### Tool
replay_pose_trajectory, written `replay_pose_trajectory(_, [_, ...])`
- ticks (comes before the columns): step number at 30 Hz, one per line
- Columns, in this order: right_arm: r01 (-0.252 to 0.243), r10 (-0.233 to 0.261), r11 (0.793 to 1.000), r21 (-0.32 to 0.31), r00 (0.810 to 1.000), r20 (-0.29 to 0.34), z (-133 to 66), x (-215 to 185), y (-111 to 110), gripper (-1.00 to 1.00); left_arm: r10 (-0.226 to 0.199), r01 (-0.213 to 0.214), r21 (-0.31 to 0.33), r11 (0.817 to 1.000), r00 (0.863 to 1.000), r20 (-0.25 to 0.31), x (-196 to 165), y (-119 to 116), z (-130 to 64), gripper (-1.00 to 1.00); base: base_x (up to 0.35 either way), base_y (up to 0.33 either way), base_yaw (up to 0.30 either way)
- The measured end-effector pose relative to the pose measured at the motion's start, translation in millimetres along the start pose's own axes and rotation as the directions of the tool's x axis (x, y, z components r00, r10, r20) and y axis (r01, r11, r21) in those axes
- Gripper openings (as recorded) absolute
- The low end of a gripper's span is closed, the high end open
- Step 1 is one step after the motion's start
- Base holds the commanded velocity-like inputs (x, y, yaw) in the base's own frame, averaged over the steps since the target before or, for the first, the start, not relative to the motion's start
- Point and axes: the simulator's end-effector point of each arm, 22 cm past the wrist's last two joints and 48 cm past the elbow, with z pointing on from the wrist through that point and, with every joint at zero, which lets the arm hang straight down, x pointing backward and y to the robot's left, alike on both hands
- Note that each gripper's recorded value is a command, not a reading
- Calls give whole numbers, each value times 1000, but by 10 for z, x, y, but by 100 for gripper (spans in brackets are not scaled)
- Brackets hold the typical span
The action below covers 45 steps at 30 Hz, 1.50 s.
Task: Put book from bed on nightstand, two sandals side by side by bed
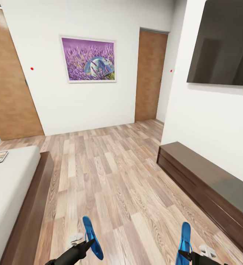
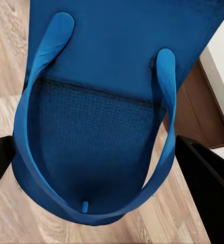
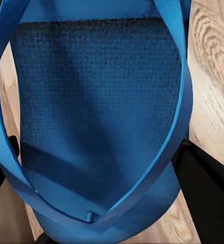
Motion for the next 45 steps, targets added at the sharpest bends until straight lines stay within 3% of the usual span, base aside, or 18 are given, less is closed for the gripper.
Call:
replay_pose_trajectory(11, [10, -10, 1000, 1, 1000, 6, -2, -6, -4, -100, 3, -3, -1, 1000, 1000, -6, 20, -5, 6, -100, 322, 0, 0])
replay_pose_trajectory(15, [27, -27, 1000, 5, 999, 21, 2, -35, -9, -100, 50, -53, -55, 997, 997, -59, 147, 97, 24, -100, 324, 0, 0])
replay_pose_trajectory(18, [28, -28, 997, 71, 1000, 9, 20, 40, -142, -100, 127, -147, -156, 977, 983, -131, 319, 259, 72, -100, 324, 0, 0])
replay_pose_trajectory(21, [19, -15, 971, 238, 1000, -17, 133, 232, -355, -100, 205, -244, -271, 931, 965, -166, 393, 398, 135, -100, 325, 0, 0])
replay_pose_trajectory(24, [25, -10, 942, 336, 999, -46, 262, 429, -367, -100, 208, -265, -318, 910, 957, -202, 564, 476, 118, -100, 326, 0, 0])
replay_pose_trajectory(27, [109, -73, 930, 350, 991, -114, 354, 605, -284, -100, 183, -257, -332, 907, 954, -238, 797, 523, 65, -100, 327, 0, 0])
replay_pose_trajectory(29, [153, -109, 926, 346, 984, -143, 365, 648, -270, -100, 182, -257, -333, 907, 953, -241, 882, 530, 43, -100, 328, 0, 0])
replay_pose_trajectory(32, [174, -132, 931, 320, 980, -148, 386, 648, -217, -100, 191, -262, -330, 907, 954, -233, 938, 521, 31, -100, 328, 0, 0])
replay_pose_trajectory(35, [169, -145, 970, 176, 979, -144, 449, 675, 74, -100, 196, -264, -328, 907, 954, -228, 959, 514, 28, -100, 329, 0, 0])
replay_pose_trajectory(38, [154, -147, 987, 43, 979, -140, 470, 710, 350, -100, 197, -265, -327, 907, 954, -227, 963, 513, 26, -100, 329, 0, 0])
replay_pose_trajectory(40, [156, -156, 988, -7, 981, -119, 473, 679, 461, -100, 198, -265, -326, 907, 954, -226, 963, 512, 26, -100, 329, 0, 0])
replay_pose_trajectory(45, [178, -180, 984, -30, 980, -86, 479, 616, 517, -100, 199, -266, -327, 907, 954, -225, 961, 510, 28, -100, 329, 0, 0])
